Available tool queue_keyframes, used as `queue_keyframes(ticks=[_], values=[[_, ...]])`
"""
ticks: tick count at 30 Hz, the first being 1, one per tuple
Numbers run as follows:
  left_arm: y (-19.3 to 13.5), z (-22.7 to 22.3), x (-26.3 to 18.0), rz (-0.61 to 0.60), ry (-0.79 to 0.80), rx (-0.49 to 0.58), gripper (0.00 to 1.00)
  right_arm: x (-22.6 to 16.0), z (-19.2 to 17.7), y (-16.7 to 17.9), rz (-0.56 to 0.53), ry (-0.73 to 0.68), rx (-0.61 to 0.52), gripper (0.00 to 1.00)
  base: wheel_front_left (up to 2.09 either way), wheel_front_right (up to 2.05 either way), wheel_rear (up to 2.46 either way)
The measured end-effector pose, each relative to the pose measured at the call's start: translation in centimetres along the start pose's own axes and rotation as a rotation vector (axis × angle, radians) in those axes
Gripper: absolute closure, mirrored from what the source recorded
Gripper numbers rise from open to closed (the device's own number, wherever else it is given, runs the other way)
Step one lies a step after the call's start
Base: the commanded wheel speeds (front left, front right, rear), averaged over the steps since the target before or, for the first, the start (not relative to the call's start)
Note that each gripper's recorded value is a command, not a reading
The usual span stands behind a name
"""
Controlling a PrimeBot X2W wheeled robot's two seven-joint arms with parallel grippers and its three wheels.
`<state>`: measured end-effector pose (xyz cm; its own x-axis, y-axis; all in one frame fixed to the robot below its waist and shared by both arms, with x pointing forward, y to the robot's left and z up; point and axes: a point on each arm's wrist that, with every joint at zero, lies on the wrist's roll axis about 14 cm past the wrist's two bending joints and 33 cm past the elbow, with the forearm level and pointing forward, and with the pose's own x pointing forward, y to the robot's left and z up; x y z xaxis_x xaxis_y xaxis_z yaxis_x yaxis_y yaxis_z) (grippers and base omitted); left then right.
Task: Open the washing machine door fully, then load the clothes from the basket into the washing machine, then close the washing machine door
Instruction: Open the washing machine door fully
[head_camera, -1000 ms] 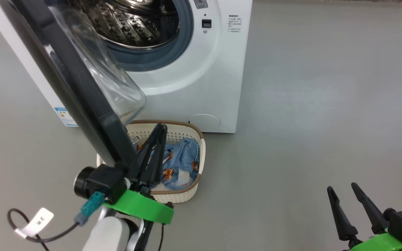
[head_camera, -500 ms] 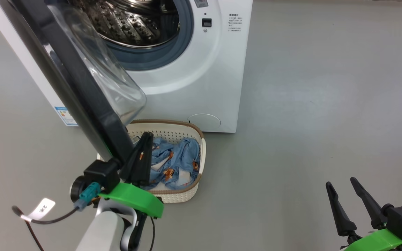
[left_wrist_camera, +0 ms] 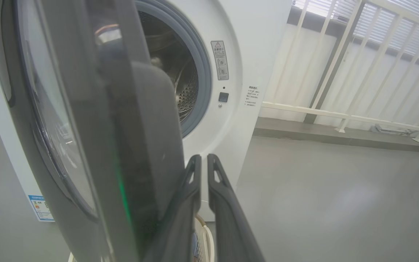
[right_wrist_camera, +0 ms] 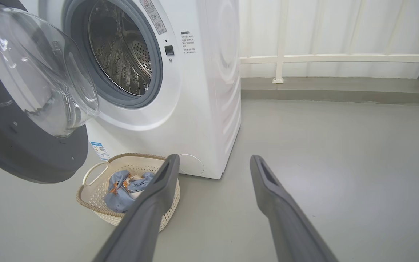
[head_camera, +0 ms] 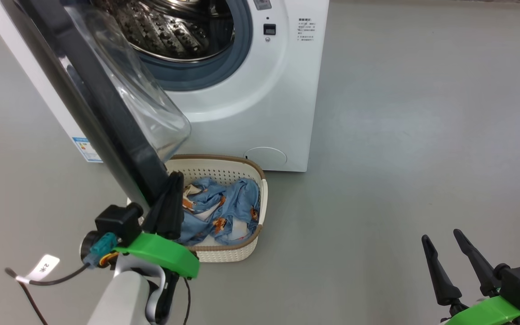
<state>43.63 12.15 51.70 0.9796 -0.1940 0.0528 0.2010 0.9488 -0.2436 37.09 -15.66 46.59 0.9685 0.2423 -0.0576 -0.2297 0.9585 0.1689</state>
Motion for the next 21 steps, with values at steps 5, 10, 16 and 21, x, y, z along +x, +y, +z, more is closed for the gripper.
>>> queue_keyframes(ticks=[5, 10, 16, 21], values=[[0.6, 0.0, -0.1, 0.016, 0.001, -0.007, 1.00, 0.1, 0.0, 0.1, 0.003, -0.001, -0.001, 0.00, 0.00, 0.00, 0.00], [1.2, 0.1, -0.3, 0.037, -0.003, -0.021, 1.00, 0.2, 0.1, 0.2, 0.009, -0.004, -0.003, 0.00, 0.00, 0.00, 0.00], [1.5, 0.2, -0.4, 0.052, -0.009, -0.027, 1.00, 0.4, 0.2, 0.5, 0.018, -0.005, -0.004, 0.00, 0.00, 0.00, 0.00], [1.9, 0.4, -0.7, 0.061, -0.013, -0.025, 1.00, 0.6, 0.3, 0.7, 0.028, -0.008, -0.006, 0.00, 0.00, 0.00, 0.00]])
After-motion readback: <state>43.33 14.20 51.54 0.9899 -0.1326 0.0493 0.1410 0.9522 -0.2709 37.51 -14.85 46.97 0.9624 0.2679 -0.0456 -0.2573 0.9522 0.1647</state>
